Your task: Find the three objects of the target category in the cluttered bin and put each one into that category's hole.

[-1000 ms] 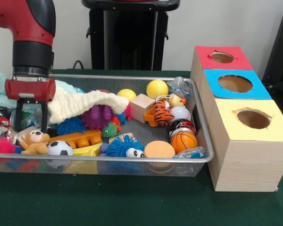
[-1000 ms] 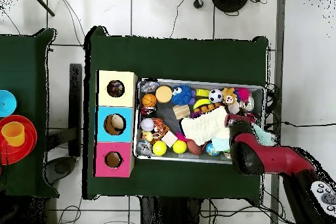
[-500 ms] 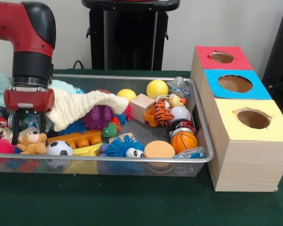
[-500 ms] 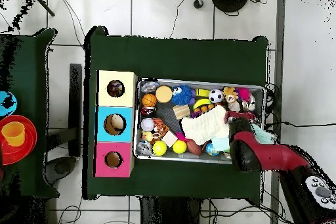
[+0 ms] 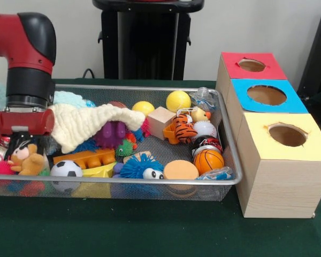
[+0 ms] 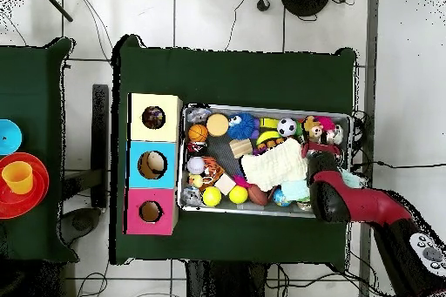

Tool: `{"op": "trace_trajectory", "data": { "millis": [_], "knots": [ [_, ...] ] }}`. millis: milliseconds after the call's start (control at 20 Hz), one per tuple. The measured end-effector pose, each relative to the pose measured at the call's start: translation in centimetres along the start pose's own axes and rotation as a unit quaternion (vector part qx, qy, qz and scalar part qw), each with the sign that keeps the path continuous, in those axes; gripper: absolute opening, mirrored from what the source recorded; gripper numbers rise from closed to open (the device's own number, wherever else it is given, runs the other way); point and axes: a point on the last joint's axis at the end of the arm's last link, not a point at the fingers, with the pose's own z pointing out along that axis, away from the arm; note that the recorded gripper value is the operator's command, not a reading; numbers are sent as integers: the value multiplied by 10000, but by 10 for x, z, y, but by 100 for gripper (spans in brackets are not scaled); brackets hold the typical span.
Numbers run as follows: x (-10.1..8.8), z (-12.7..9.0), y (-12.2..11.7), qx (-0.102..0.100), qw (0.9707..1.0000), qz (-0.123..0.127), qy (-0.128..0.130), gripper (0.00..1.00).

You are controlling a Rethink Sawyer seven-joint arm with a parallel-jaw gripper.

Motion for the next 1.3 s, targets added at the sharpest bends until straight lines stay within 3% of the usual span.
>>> {"op": "trace_trajectory", "data": {
  "millis": [350,600,900,1100,1300],
  "knots": [
    [-7,4,-3,-24,9992,372,159,100],
    [-13,8,-2,12,9952,779,600,100],
    [-16,13,0,38,9864,1249,1064,100],
    [-6,15,8,2,9782,1507,1431,100],
    [-7,16,7,12,9754,1639,1472,100]
  ]
}}
